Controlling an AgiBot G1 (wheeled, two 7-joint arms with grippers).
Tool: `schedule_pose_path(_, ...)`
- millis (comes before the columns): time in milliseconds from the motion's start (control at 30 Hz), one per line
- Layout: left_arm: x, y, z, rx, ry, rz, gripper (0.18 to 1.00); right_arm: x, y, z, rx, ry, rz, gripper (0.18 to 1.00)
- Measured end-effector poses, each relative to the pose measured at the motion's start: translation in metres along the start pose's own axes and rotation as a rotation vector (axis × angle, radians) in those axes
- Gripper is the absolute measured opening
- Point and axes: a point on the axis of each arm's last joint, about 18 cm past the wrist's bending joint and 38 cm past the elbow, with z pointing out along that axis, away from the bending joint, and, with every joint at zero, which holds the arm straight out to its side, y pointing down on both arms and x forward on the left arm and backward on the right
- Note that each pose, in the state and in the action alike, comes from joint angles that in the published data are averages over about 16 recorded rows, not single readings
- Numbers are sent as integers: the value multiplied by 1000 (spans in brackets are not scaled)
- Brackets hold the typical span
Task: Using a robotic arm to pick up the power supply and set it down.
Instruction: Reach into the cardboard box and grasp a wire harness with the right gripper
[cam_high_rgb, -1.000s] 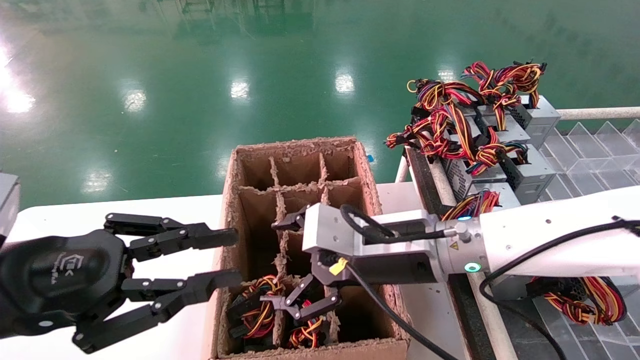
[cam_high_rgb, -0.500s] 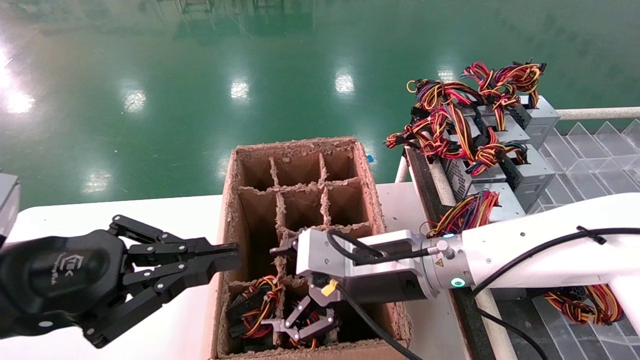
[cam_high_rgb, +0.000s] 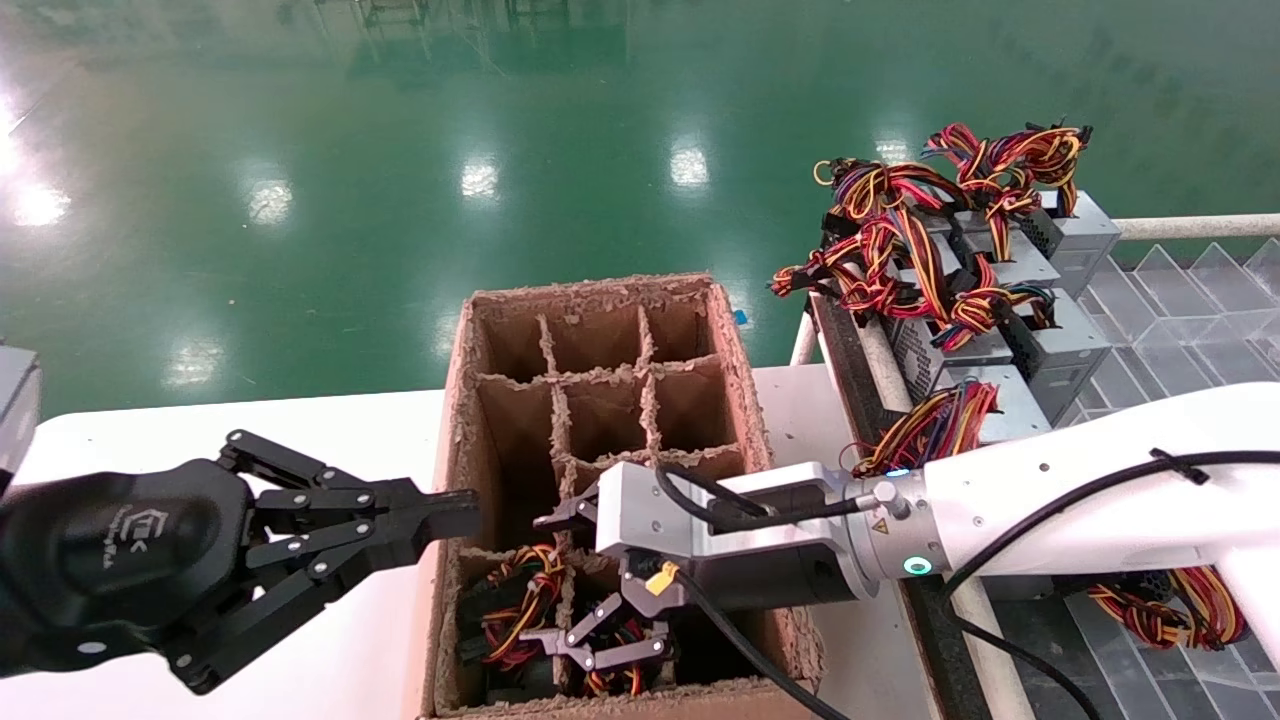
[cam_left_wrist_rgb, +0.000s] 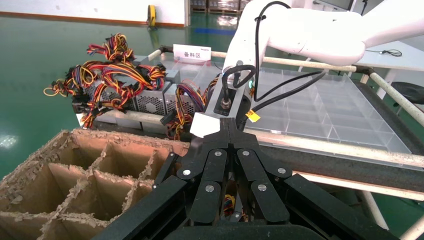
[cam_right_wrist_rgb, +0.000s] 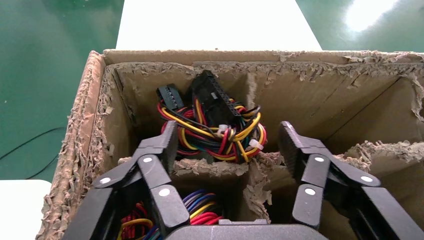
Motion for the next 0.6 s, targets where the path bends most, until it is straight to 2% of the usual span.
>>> schedule_pose_path(267, 0, 0, 0, 0, 0, 0, 191, 1, -2, 0, -2, -2, -9, 682)
schedule_pose_path(600, 0, 0, 0, 0, 0, 0, 191, 3, -8, -2, -2, -6, -29, 438)
